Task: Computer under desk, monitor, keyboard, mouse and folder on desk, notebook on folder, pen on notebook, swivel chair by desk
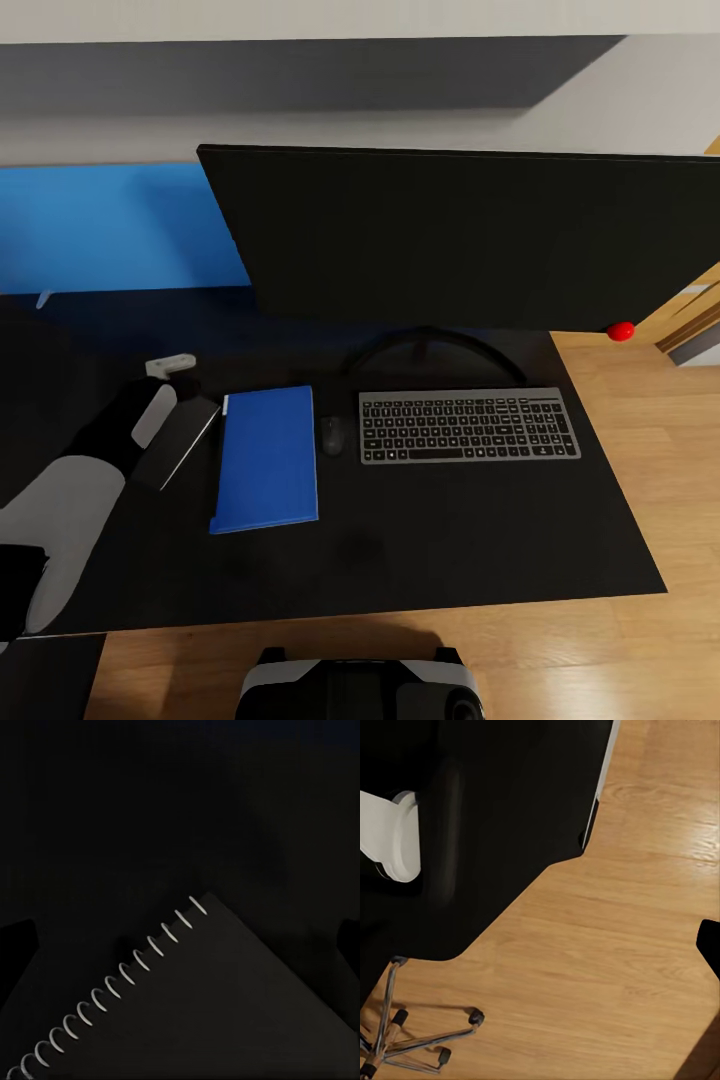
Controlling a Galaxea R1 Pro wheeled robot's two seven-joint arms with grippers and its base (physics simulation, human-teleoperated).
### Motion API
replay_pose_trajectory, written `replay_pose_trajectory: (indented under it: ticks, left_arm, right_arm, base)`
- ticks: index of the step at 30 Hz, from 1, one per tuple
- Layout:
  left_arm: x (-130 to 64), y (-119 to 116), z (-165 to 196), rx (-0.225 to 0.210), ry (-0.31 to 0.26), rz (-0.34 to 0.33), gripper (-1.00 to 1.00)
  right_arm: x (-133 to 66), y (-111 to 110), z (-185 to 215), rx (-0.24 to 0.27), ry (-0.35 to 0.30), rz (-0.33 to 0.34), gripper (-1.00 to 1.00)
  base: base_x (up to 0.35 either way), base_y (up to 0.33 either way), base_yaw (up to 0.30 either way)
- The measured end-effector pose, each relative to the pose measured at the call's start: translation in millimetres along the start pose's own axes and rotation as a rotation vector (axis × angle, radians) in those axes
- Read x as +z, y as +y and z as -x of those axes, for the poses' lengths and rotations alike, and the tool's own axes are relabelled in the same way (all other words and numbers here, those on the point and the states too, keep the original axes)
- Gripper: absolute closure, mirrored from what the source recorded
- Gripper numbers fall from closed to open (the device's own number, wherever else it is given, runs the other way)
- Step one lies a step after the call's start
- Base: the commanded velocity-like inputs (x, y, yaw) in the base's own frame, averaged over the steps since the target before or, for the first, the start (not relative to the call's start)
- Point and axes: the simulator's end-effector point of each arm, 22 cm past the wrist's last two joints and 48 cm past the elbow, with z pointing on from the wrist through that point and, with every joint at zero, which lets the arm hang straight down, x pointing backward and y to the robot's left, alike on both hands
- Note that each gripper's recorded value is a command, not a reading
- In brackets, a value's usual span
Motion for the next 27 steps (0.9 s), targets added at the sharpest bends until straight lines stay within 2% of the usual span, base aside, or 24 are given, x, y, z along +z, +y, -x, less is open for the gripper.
replay_pose_trajectory:
  ticks: [27]
  left_arm:
    - [3.6,1,-13,0.006,0.009,-0.017,-1.0]
  right_arm:
    - [0.0,-1,0,0.001,-0.001,-0.001,-1.0]
  base:
    - [-0.001,0.0,0.0]
